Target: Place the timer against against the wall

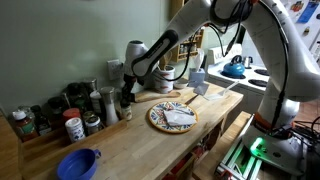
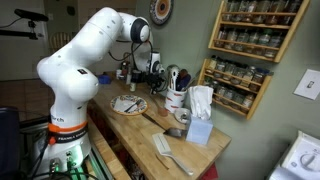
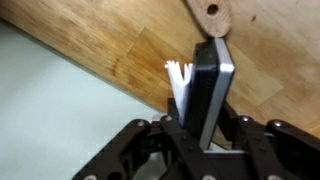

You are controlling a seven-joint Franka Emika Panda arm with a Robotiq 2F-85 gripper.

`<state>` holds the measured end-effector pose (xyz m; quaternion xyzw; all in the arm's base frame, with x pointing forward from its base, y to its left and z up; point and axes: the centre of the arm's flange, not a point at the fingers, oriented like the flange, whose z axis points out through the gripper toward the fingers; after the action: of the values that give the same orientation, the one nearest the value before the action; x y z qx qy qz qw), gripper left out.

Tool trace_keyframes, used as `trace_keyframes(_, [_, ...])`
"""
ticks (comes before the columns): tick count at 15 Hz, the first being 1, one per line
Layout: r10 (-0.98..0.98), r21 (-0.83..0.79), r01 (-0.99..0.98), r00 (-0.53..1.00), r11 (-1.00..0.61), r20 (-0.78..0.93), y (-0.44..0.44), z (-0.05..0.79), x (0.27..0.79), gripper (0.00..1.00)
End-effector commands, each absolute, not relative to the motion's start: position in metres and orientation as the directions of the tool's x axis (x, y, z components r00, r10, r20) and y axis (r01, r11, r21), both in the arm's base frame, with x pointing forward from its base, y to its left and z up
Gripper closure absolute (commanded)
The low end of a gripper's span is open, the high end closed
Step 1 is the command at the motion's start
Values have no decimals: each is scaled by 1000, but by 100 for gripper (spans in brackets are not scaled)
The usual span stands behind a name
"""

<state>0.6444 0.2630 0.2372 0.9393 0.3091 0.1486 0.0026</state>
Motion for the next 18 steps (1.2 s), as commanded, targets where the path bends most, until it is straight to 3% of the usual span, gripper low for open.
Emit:
trace_keyframes(1, [566, 37, 581, 774, -813, 284, 245, 244, 632, 22])
trace_keyframes(3, [548, 17, 568, 787, -823, 284, 239, 247, 630, 7])
trace_keyframes(5, [521, 12, 540, 805, -842, 284, 232, 249, 628, 0])
trace_keyframes(18, [559, 8, 577, 788, -817, 259, 272, 273, 556, 0])
